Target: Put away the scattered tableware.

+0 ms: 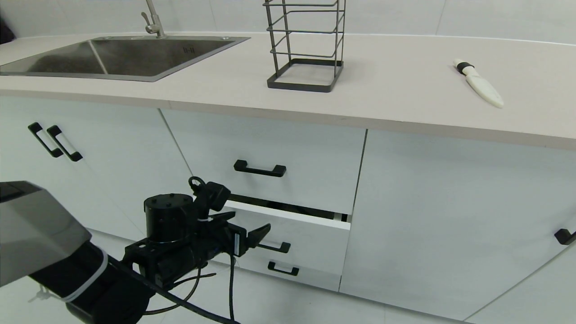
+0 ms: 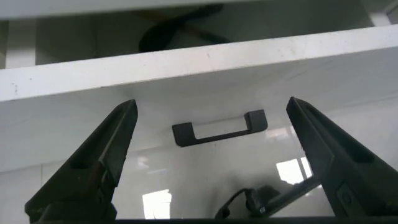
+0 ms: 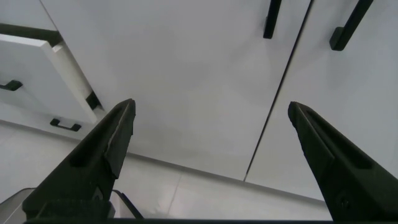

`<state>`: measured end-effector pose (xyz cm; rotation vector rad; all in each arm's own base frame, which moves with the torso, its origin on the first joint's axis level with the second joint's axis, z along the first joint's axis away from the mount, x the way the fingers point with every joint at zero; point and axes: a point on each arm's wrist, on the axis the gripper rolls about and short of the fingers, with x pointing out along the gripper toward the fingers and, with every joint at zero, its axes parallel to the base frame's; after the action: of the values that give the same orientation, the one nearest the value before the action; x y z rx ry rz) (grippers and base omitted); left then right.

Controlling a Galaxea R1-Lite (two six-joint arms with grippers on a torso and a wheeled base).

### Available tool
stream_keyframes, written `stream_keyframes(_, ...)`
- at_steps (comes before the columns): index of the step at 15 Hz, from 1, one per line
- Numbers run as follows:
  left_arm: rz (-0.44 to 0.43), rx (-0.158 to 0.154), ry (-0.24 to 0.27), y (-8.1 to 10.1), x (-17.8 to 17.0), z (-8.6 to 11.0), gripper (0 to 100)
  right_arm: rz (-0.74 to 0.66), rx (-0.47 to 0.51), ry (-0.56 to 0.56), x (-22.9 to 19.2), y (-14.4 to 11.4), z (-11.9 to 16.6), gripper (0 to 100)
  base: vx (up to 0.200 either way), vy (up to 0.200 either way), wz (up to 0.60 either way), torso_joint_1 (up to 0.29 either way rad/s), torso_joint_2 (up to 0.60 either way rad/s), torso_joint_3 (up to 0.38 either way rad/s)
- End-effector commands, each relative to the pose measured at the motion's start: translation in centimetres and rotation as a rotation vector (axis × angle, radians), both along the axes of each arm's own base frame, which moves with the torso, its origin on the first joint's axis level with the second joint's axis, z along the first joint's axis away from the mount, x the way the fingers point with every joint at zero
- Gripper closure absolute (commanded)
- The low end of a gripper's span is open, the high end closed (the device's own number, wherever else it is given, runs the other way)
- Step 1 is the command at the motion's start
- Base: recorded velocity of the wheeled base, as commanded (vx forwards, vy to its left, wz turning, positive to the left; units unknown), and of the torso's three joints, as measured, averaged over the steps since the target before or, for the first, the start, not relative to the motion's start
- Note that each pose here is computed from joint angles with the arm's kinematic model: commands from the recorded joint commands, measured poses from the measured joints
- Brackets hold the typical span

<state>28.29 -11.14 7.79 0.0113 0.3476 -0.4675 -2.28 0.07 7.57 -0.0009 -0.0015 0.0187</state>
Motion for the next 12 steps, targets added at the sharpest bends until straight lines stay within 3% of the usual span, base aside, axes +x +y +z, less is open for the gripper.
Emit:
stream_keyframes(1, -0.002, -0.012, -0.017, -0.1, 1.6, -0.4, 0, 0.001, -0.001, -0.002, 0.0, 0.0, 0.0, 0, 0.000, 0.000, 0.00, 0.000, 0.00, 0.000)
stream_keyframes(5, 0.002, -0.036, -0.067, 0.8, 3.1, -0.8, 0, 0.001, -0.001, -0.002, 0.0, 0.0, 0.0, 0, 0.000, 0.000, 0.00, 0.000, 0.00, 0.000)
stream_keyframes(8, -0.007, -0.034, -0.067, 1.0, 1.3, 0.0, 0, 0.001, -0.001, -0.002, 0.0, 0.0, 0.0, 0, 0.000, 0.000, 0.00, 0.000, 0.00, 0.000)
stream_keyframes(10, -0.039, -0.043, -0.087, 1.6, -3.2, 2.1, 0, 0.001, -0.001, -0.002, 0.0, 0.0, 0.0, 0, 0.000, 0.000, 0.00, 0.000, 0.00, 0.000)
stream_keyframes(12, -0.040, -0.072, -0.164, 3.1, -7.5, 4.7, 0, 0.004, -0.002, 0.000, 0.0, 0.0, 0.0, 0, 0.000, 0.000, 0.00, 0.000, 0.00, 0.000)
